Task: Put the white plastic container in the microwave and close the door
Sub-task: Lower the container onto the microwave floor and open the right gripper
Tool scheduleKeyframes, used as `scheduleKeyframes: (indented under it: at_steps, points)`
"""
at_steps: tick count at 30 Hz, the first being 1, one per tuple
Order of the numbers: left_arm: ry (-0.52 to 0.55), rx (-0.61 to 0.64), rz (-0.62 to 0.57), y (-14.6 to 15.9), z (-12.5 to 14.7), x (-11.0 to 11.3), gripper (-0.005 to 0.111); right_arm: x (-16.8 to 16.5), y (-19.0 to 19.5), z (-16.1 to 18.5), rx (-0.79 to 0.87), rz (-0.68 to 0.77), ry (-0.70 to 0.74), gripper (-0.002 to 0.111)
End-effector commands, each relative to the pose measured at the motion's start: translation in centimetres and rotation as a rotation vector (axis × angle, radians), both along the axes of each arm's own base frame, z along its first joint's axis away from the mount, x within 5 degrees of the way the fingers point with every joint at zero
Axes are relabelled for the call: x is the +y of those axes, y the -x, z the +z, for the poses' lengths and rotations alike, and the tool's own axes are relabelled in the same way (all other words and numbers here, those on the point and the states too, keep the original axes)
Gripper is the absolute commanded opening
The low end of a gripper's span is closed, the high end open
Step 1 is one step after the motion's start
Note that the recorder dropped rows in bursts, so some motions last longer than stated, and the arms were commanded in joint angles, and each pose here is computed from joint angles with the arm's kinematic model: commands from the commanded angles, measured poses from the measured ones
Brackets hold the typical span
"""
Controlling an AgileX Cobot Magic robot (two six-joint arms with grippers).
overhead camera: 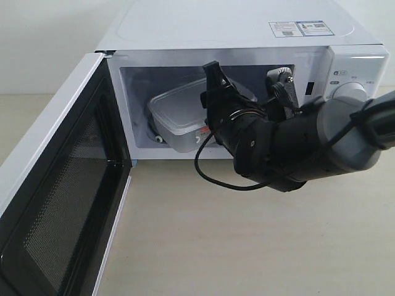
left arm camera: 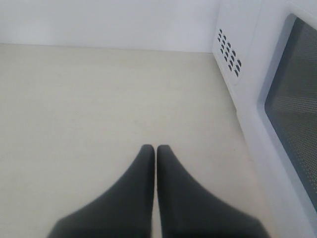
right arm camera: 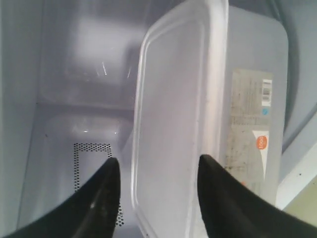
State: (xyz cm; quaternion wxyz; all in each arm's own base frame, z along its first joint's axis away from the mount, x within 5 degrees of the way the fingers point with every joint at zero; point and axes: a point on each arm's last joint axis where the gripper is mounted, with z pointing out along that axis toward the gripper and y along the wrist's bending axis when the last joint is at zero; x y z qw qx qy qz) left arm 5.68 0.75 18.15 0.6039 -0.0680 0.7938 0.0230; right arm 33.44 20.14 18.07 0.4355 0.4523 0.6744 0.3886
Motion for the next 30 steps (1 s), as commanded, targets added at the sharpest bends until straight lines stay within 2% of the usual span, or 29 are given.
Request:
scheduleKeyframes:
  at_steps: [1, 6, 13, 22, 24, 27, 28, 30]
  points:
    - [0.006, -0.014, -0.002, -0.1, 0.2, 0.0, 0.004, 0.0, -0.2, 0.2, -0.018, 0.004, 0.014, 0.047]
    - [0.006, -0.014, -0.002, -0.1, 0.2, 0.0, 0.004, 0.1, 0.1, 1.2, -0.022, 0.029, 0.005, 0.047]
    - [0.006, -0.014, -0.002, -0.1, 0.2, 0.0, 0.004, -0.8, 1.2, 3.0, -0.007, 0.068, 0.164, 0.047]
    - [0.006, -0.014, -0.002, -0.1, 0.2, 0.0, 0.004, -2.9, 5.1, 0.6, 0.139, 0.163, 0.241, 0.047]
    - [0.006, -0.014, -0.002, -0.1, 0.2, 0.0, 0.004, -2.6, 5.8, 0.0, 0.135, 0.293, 0.351, 0.039]
    - [0.006, -0.017, -0.002, -0.1, 0.2, 0.0, 0.004, -1.7, 6.2, -0.4, 0.085, 0.507, 0.546, 0.007]
    - [0.006, -0.017, -0.002, -0.1, 0.2, 0.0, 0.004, -1.5, 6.3, -0.3, 0.050, 0.555, 0.602, 0.000]
    - [0.006, -0.017, -0.002, -0.1, 0.2, 0.0, 0.004, -1.2, 6.2, 0.0, -0.041, 0.629, 0.714, 0.000]
